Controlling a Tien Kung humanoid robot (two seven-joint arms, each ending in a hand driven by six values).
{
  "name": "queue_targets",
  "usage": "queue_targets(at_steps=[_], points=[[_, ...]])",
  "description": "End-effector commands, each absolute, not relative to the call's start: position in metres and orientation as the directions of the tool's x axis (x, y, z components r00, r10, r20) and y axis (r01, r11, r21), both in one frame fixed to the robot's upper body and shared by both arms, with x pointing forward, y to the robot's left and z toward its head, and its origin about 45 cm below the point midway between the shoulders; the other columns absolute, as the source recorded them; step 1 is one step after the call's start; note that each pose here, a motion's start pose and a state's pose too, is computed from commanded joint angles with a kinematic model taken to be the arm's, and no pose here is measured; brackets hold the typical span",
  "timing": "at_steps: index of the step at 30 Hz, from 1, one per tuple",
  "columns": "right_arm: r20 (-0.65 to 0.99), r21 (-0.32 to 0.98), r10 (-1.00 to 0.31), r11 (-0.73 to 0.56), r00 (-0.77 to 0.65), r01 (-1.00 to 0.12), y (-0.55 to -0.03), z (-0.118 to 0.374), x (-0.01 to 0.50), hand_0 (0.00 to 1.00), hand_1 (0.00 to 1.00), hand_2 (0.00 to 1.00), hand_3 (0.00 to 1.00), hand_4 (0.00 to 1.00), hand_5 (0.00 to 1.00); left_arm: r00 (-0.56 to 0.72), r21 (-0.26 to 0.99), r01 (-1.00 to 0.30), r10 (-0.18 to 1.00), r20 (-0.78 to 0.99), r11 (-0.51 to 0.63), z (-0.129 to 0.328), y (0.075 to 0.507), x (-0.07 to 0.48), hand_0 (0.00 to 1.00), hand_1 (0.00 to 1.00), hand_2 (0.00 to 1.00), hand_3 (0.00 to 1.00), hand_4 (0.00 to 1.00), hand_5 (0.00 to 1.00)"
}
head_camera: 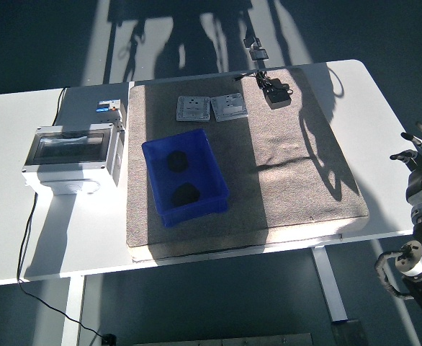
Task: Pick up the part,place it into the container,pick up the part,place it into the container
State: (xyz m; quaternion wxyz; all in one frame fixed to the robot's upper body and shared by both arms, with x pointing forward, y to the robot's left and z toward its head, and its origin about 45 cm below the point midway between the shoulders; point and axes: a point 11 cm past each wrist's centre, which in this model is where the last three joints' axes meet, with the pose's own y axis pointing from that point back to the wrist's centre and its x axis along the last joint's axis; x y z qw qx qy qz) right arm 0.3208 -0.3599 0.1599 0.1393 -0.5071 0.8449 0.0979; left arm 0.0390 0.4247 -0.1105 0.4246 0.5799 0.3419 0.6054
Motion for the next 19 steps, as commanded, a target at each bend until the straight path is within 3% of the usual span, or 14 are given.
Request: queue_targets(at_steps=[13,14,19], points=[[-0.259,0.081,-0.776,0.576,-0.575,-0.813,-0.387,0.148,0.310,0.396,0.288,0.471,0.579,0.998,0.850,0.037,0.870,-0.110,0.872,0.487,-0.481,-0.103,0.442,0.043,0.680,0.601,0.483,0.617,0.683,0.938],[-0.254,0.092,-0.773,0.578,-0.581,-0.811,-0.387,0.146,0.310,0.406,0.292,0.469,0.571,0.998,0.843,0.037,0.868,-0.105,0.870,0.491,-0.485,-0.102,0.445,0.043,0.675,0.597,0.482,0.593,0.571,0.912],[-0.216,0.186,-0.779,0.559,-0.588,-0.808,-0.380,0.131,0.307,0.406,0.292,0.469,0.571,0.998,0.843,0.083,0.874,-0.061,0.870,0.486,-0.482,-0.096,0.459,0.048,0.675,0.597,0.482,0.593,0.571,0.912]])
